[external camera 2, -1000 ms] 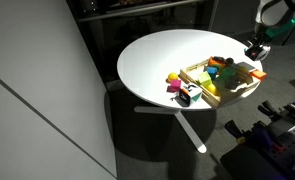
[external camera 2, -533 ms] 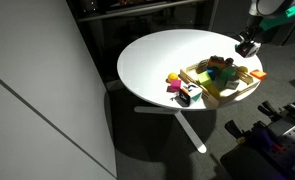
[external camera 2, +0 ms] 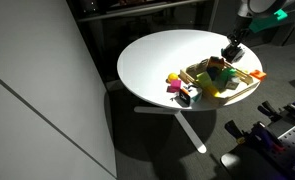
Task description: Pick up the black and white object and then place it on the tray
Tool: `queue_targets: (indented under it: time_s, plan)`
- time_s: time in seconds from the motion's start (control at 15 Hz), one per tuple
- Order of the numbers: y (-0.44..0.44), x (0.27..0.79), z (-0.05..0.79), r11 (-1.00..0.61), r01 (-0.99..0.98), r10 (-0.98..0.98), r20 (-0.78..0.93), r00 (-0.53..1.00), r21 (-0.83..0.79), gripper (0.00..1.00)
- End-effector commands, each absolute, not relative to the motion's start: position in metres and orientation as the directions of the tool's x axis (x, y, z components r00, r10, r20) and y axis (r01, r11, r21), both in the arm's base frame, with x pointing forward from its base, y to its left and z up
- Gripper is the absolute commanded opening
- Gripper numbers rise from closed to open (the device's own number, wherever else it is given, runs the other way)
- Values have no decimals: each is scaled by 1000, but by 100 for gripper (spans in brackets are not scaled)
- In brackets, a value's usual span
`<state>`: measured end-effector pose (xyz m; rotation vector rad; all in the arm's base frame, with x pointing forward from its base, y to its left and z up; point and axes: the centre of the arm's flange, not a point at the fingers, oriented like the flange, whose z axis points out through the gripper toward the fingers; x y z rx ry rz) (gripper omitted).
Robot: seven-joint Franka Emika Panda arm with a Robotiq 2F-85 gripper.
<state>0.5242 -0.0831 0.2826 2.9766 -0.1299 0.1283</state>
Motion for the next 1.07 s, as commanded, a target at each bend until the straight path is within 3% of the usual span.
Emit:
queue_targets:
  time_s: [0.0,0.87,0.93,1.0]
  plan:
    - [-59,528,285,-992,-76,-68,74,995,105,5]
    - [41,563,264,-998,-10,-4,96,995,63,5]
    - [46,564,261,-998,-5,2,100,995,68,31]
    - [49,565,258,-997,-4,4,103,995,72,37]
